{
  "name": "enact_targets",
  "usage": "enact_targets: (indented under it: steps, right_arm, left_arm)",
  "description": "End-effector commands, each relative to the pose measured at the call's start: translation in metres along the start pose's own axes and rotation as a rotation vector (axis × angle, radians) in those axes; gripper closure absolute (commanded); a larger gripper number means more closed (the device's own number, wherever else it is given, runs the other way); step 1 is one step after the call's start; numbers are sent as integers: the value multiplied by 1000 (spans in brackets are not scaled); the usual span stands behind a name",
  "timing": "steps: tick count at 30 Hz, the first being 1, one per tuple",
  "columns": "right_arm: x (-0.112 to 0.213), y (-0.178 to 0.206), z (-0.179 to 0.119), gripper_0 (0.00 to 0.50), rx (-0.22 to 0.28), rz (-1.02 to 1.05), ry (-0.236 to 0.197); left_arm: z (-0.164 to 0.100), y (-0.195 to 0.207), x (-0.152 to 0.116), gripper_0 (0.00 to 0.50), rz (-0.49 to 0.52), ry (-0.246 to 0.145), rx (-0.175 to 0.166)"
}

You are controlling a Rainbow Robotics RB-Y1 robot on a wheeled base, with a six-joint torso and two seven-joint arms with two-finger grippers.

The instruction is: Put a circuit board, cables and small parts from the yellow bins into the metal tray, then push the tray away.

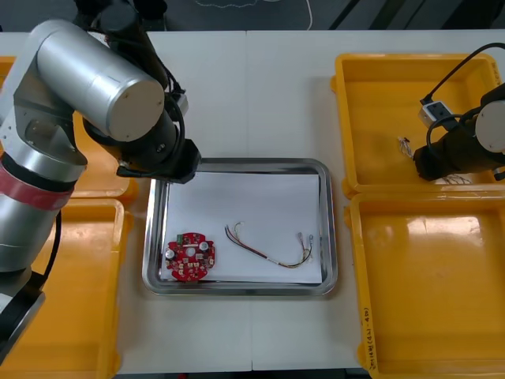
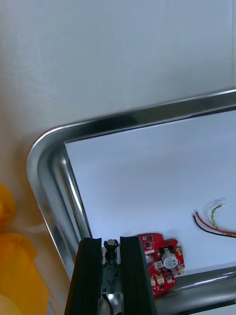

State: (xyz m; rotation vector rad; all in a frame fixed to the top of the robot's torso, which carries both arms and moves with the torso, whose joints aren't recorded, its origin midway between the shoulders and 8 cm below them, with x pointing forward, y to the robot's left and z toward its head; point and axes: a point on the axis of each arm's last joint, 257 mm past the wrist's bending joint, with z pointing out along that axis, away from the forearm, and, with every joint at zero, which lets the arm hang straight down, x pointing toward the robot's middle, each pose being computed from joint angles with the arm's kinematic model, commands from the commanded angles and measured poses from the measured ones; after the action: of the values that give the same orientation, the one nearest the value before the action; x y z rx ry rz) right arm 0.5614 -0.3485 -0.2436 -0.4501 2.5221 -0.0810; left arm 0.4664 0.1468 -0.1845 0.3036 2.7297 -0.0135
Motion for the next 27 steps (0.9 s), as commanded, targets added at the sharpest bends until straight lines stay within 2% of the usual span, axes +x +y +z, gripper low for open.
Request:
enact_targets:
  steps: [1,9,14,21,27]
  right_arm:
    - [11,3,9,500,-8,-3,23]
    - [11,1,10,500,-8,1,19]
    - [2,-10,1,500,11,-5,5]
    - [-17,-18,-24,500,8,4,20]
    - [-32,-16,-49,500,-37,46,26]
  left_arm:
    - [3,-22,-12,500,-80,-4,12]
    - [24,-28,-17,500,-94,2,39]
    - [44,-31,-15,500,-95,4,51]
    - [58,-27,-6,500,-109,6,43]
    - [65,-21,2,500,-117,16,31]
